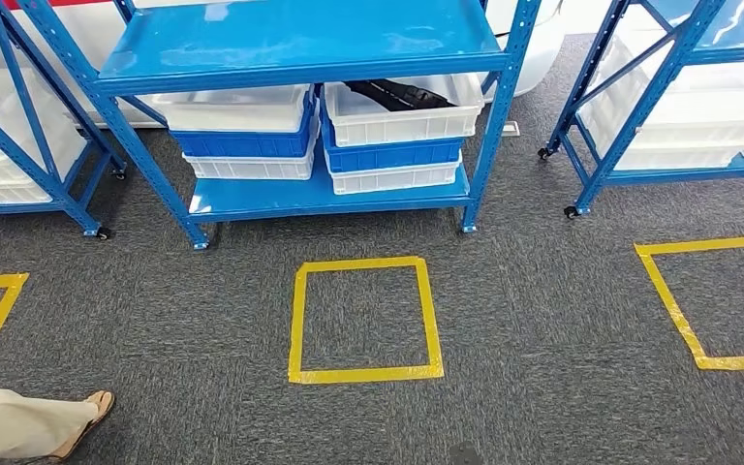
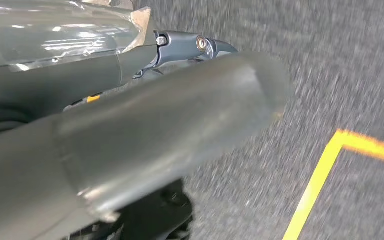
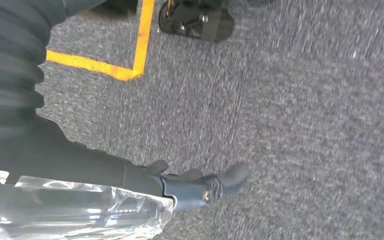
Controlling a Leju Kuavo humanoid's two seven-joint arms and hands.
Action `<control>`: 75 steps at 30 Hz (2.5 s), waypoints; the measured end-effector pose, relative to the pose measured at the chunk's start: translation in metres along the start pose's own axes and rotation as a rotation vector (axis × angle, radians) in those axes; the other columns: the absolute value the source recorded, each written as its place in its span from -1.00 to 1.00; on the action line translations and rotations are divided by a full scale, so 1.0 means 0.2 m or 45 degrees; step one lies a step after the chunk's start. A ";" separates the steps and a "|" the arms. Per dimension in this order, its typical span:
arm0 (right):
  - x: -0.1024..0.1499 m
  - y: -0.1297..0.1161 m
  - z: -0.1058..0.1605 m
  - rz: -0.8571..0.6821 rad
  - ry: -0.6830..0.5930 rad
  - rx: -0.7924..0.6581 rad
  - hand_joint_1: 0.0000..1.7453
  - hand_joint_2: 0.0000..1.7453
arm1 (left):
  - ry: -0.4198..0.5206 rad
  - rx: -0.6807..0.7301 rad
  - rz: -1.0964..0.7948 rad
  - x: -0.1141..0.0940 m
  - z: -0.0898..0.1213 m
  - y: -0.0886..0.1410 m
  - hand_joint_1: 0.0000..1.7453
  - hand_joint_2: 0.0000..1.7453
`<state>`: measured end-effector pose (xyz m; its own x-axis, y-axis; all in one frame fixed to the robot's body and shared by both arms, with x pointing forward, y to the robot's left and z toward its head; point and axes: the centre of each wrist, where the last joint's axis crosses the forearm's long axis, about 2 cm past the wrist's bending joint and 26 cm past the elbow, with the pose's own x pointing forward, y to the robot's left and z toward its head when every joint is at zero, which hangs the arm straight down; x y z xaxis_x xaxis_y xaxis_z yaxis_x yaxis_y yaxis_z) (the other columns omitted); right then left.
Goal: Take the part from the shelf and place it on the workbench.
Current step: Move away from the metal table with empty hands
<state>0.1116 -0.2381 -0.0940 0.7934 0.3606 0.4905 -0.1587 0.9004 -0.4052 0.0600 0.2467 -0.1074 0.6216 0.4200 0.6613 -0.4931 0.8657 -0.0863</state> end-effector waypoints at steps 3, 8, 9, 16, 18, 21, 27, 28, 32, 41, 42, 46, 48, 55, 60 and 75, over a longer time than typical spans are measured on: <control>-0.01 -0.01 0.00 -0.002 0.015 -0.010 -1.00 1.00 | -0.004 -0.002 0.005 0.00 0.00 -0.01 -1.00 -1.00; -0.05 -0.04 -0.01 -0.004 0.046 -0.024 -1.00 1.00 | 0.004 -0.014 0.013 -0.01 0.01 -0.02 -1.00 -1.00; -0.06 -0.04 0.00 -0.003 0.050 -0.026 -1.00 1.00 | 0.006 -0.015 0.014 -0.01 0.01 -0.02 -1.00 -1.00; -0.07 -0.04 0.00 -0.007 0.059 -0.026 -1.00 1.00 | -0.005 -0.019 0.014 0.00 0.00 -0.02 -1.00 -1.00; -0.06 -0.04 0.00 -0.008 0.059 -0.028 -1.00 1.00 | -0.006 -0.021 0.014 0.00 0.00 -0.03 -1.00 -1.00; -0.07 -0.04 0.00 -0.009 0.064 -0.029 -1.00 1.00 | -0.006 -0.022 0.014 0.00 0.00 -0.03 -1.00 -1.00; -0.07 -0.02 0.01 -0.015 0.065 -0.024 -1.00 1.00 | -0.008 -0.019 0.010 0.00 0.00 -0.02 -1.00 -1.00; -0.06 -0.01 0.01 -0.018 0.063 -0.022 -1.00 1.00 | -0.009 -0.019 0.009 0.00 0.00 -0.02 -1.00 -1.00; -0.06 -0.01 0.01 -0.026 0.066 -0.024 -1.00 1.00 | -0.014 -0.024 0.008 0.01 -0.01 -0.03 -1.00 -1.00; -0.09 -0.03 0.01 -0.021 0.084 -0.036 -1.00 1.00 | -0.001 -0.025 0.013 0.00 0.01 -0.04 -1.00 -1.00; -0.08 -0.03 0.01 -0.020 0.083 -0.036 -1.00 1.00 | -0.002 -0.023 0.015 0.00 0.01 -0.04 -1.00 -1.00; -0.07 -0.03 0.00 -0.017 0.077 -0.036 -1.00 1.00 | -0.013 -0.023 0.020 0.01 0.00 -0.04 -1.00 -1.00; -0.06 -0.03 0.00 -0.018 0.073 -0.037 -1.00 1.00 | -0.020 -0.024 0.021 0.02 -0.01 -0.04 -1.00 -1.00; -0.07 -0.03 0.01 -0.016 0.077 -0.033 -1.00 1.00 | -0.016 -0.020 0.022 0.01 0.00 -0.04 -1.00 -1.00; -0.04 -0.03 0.00 -0.019 0.066 -0.032 -1.00 1.00 | -0.019 -0.019 0.023 0.01 0.00 -0.04 -1.00 -1.00; -0.06 -0.05 -0.01 -0.018 0.074 -0.039 -1.00 1.00 | -0.022 -0.009 0.017 0.01 0.00 -0.04 -1.00 -1.00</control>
<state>0.1044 -0.2517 -0.0970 0.8282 0.3321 0.4514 -0.1297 0.8972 -0.4222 0.0652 0.2402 -0.1060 0.6046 0.4268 0.6725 -0.4968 0.8620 -0.1004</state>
